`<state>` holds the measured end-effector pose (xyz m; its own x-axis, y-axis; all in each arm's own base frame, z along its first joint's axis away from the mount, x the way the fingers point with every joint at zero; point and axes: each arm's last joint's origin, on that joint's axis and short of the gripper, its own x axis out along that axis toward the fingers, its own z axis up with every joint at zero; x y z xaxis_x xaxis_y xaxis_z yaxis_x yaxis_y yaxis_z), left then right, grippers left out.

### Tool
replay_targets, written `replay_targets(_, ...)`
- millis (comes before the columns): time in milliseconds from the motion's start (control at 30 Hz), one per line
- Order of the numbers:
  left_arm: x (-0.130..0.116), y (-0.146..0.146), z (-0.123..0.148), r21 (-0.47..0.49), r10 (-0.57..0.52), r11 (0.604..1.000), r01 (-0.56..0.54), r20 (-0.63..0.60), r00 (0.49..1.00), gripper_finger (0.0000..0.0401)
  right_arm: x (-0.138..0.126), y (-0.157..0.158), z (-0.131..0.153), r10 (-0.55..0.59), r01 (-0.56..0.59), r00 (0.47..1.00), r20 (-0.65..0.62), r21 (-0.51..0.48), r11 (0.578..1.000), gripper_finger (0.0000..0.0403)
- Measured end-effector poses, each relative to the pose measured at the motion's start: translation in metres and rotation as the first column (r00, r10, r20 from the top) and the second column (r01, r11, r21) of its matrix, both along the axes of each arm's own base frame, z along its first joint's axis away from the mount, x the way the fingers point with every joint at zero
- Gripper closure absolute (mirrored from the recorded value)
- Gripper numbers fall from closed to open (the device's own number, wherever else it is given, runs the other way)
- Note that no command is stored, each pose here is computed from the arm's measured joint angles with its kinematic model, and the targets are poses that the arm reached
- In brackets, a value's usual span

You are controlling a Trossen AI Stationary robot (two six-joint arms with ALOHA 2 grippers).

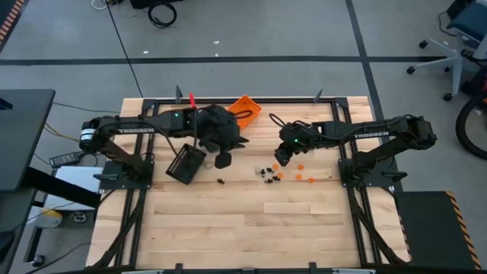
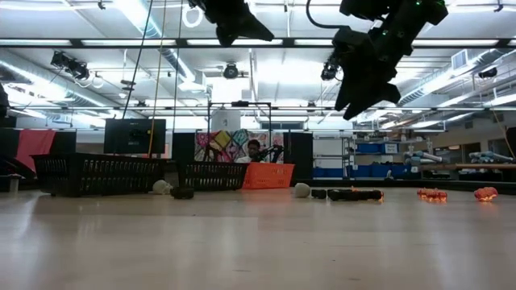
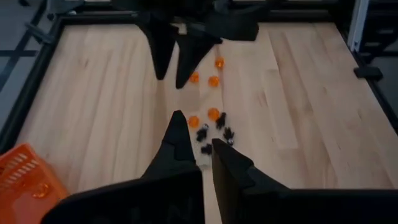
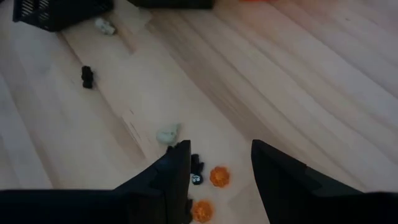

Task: Sort Halloween decoration
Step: Put the white skull toy into the top black bin

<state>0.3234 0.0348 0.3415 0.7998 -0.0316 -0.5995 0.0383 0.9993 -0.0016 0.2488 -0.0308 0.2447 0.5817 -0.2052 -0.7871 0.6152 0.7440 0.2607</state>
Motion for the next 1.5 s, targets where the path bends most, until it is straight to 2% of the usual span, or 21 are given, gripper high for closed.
replay_targets(300,-0.003,0.01,0.002,0.001,0.043,0.999,-0.043,0.007,0.999,0.0401,0.005,0.0,0.004,0.077,-0.075,0.996,0.045,-0.041,0.996,0.023)
replay_targets(467,-0.01,0.022,-0.007,0.078,0.202,0.978,-0.194,-0.102,0.974,0.0401,0.009,0.002,0.007,0.234,-0.228,0.968,0.087,-0.072,0.971,0.023)
replay_targets(567,-0.01,0.034,-0.018,0.128,0.261,0.962,-0.241,-0.174,0.949,0.0401,0.011,0.003,0.009,0.301,-0.292,0.949,0.098,-0.099,0.951,0.023)
replay_targets(767,0.002,0.058,-0.05,0.102,0.34,0.94,-0.325,-0.3,0.891,0.0401,0.02,0.001,-0.002,0.359,-0.35,0.931,0.069,-0.108,0.93,0.023)
replay_targets(933,0.017,0.058,-0.079,0.087,0.334,0.941,-0.327,-0.387,0.859,0.0401,0.036,0.0,-0.028,0.385,-0.383,0.923,0.005,-0.068,0.921,0.023)
replay_targets(1167,0.027,0.036,-0.087,0.096,0.258,0.966,-0.24,-0.359,0.897,0.0401,0.055,0.002,-0.054,0.463,-0.462,0.886,0.014,-0.02,0.886,0.0229)
replay_targets(1267,0.014,0.031,-0.106,0.091,0.252,0.968,-0.235,-0.387,0.887,0.0401,0.059,0.001,-0.062,0.497,-0.497,0.868,-0.005,-0.035,0.867,0.0223)
replay_targets(1367,-0.006,0.027,-0.124,0.061,0.289,0.955,-0.291,-0.419,0.861,0.0401,0.062,0.002,-0.071,0.525,-0.525,0.851,-0.03,-0.044,0.85,0.0208)
replay_targets(1500,-0.033,0.02,-0.127,0.004,0.348,0.926,-0.378,-0.402,0.847,0.0401,0.067,0.002,-0.08,0.534,-0.535,0.845,-0.036,-0.048,0.843,0.018)
